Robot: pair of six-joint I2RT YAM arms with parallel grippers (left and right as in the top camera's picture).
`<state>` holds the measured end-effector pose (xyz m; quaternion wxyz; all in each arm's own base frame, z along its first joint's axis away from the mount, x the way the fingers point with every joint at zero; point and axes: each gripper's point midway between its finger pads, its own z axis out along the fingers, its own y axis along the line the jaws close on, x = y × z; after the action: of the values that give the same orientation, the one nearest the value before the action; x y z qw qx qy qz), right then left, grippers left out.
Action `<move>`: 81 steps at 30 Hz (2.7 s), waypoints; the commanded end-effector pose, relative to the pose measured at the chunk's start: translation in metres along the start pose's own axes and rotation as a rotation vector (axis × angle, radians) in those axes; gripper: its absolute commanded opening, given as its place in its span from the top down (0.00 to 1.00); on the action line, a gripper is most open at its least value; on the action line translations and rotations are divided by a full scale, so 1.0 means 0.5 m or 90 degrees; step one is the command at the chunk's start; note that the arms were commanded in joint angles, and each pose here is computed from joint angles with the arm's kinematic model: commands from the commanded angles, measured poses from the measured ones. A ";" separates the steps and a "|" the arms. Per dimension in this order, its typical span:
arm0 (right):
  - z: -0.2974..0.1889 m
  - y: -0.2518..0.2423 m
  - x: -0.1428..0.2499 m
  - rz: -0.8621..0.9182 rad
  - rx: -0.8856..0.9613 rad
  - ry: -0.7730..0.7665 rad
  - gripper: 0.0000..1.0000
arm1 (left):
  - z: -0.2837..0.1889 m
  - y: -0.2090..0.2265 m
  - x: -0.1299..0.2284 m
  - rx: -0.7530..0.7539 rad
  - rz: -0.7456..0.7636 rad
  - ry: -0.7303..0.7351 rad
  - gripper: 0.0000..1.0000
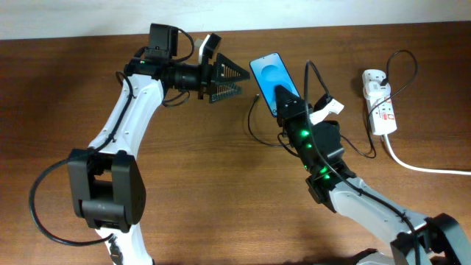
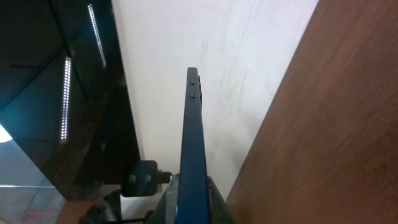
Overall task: Plug charger to phone and switch on socket
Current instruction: 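Hold the phone with the right gripper, bring left gripper to its top, then grasp the phone's top end with the left gripper, then release the right gripper and carry the phone leftward with the left gripper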
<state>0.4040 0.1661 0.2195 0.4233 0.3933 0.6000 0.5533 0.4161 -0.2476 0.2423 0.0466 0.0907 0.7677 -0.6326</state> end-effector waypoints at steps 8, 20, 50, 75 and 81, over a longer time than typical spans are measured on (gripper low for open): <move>0.005 0.031 -0.001 0.009 -0.030 -0.010 0.96 | 0.013 0.045 -0.017 -0.075 -0.084 -0.032 0.12; 0.001 0.030 0.051 0.042 -0.026 0.028 0.96 | 0.044 0.006 -0.037 -0.039 -0.066 -0.034 0.11; 0.024 0.014 0.083 0.104 -0.003 0.024 0.96 | 0.077 0.014 -0.041 -0.073 -0.060 -0.049 0.25; 0.024 0.014 0.083 0.104 -0.003 0.024 0.95 | 0.111 0.020 -0.054 -0.108 -0.093 -0.083 1.00; 0.024 0.014 0.083 0.104 -0.003 0.024 0.77 | 0.105 0.006 -0.076 -0.093 -0.072 -0.103 1.00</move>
<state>0.4080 0.1903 0.2250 0.3719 0.4712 0.5337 0.5958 0.4424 -0.2985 0.2344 0.0364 -0.0242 0.8051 -0.5915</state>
